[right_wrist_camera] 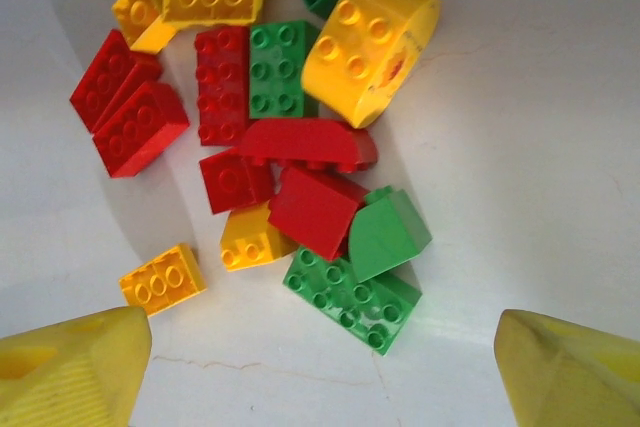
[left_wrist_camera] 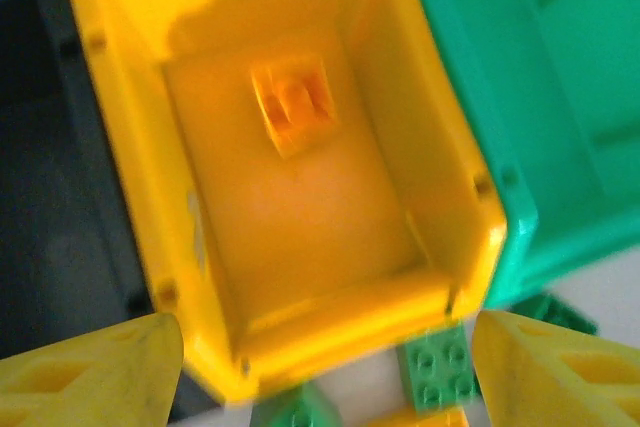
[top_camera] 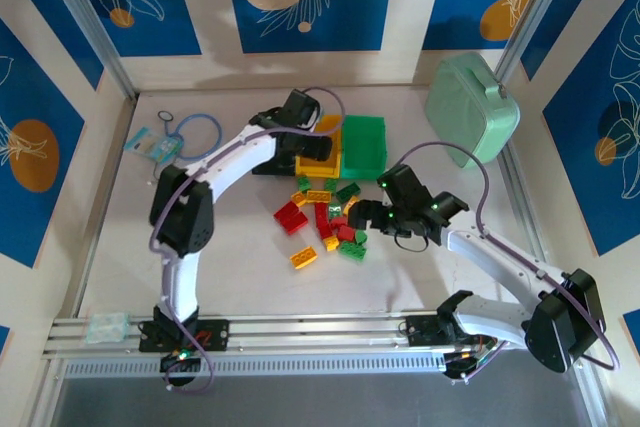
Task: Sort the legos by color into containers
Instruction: Place the lego in the container, then pick up the lego from the bottom-center of the table.
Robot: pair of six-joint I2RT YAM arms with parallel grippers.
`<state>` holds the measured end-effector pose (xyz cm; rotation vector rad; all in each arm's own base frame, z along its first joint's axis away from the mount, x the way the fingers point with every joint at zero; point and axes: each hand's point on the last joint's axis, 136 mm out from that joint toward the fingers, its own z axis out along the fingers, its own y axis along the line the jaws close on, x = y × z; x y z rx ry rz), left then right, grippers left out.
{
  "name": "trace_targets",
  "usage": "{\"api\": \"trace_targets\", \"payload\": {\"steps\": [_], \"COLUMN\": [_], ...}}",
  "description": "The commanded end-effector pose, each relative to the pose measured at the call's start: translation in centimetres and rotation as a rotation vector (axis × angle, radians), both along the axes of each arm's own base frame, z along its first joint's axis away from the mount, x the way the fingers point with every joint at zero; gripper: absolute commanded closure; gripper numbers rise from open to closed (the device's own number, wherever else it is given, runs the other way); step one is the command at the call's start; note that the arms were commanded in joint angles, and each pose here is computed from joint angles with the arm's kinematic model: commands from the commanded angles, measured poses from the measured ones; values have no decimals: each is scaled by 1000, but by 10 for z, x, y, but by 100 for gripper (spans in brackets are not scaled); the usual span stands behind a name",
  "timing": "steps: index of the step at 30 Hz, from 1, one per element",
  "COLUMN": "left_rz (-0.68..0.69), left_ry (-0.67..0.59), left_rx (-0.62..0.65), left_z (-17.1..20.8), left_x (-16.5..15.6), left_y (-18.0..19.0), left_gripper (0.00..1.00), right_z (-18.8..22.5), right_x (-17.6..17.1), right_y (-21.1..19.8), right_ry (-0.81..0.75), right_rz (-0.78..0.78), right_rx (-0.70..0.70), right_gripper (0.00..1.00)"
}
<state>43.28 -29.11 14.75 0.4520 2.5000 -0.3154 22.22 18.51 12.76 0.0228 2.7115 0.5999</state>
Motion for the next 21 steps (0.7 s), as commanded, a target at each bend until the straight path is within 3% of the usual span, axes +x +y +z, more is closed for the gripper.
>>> {"api": "trace_targets", "payload": {"steps": [1, 5, 11, 16, 21], "left_rz": [-3, 3, 135, 240, 279], "left_ry": [-82, -100, -29, 26, 33], "left_rx": [-108, -177, -156, -195, -169], "left_z": [38, 29, -13, -49, -58], "left_x": [-22, -62, -123, -166, -185], "left_y": [8, 29, 84, 115, 136], "left_gripper": [25, 25, 25, 25, 25], "right_z": [13, 11, -13, -46, -66], "right_x": [-5, -28, -62, -64, -56], "right_y": [21, 59, 108, 130, 142], "right_ry": [-36, -42, 15, 88, 128], "right_rz": [124, 356, 598, 640, 628], "right_rx": [-18, -46, -157, -296, -375], "right_gripper": [8, 4, 0, 1, 1]}}
